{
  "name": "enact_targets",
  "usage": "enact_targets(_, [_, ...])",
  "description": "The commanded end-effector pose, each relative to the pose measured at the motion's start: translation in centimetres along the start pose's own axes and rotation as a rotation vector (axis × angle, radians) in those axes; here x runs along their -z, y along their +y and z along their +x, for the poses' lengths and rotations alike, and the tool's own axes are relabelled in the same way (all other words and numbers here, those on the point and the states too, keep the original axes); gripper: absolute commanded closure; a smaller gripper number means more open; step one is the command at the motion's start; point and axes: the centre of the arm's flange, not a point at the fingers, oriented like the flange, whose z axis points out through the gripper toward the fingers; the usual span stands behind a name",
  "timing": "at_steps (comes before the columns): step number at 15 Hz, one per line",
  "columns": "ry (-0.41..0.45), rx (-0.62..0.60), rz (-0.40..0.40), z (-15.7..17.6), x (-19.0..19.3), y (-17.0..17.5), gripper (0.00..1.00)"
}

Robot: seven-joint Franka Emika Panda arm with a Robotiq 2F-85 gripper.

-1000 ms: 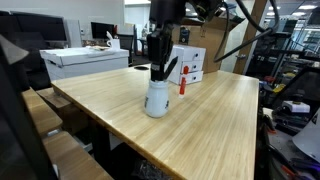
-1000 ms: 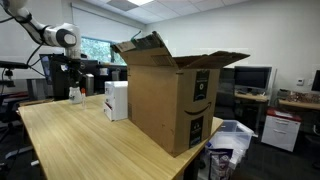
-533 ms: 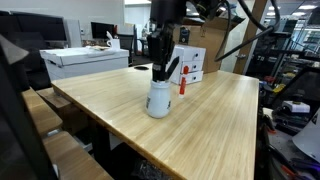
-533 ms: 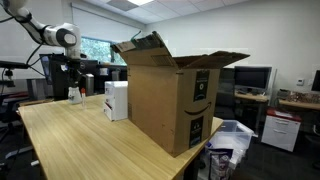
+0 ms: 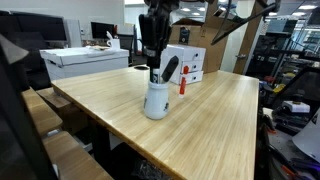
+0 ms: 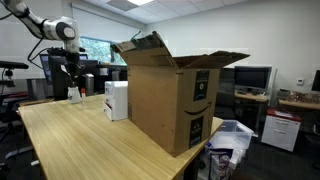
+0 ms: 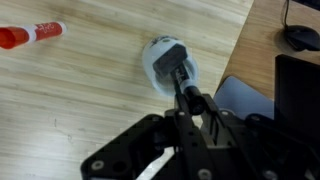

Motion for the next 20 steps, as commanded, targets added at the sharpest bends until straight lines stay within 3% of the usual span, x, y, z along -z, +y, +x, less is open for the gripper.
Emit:
enact_targets(1, [0.018,-0.006,-0.028,0.5,2.1,-1.2,0.93])
enact_targets(15, [0.129,-0.036,-0.102,1.7,8.6,-2.8,0.93])
enact_targets(20, [0.152,-0.095,-0.137,2.3,10.1,-0.7,0.93])
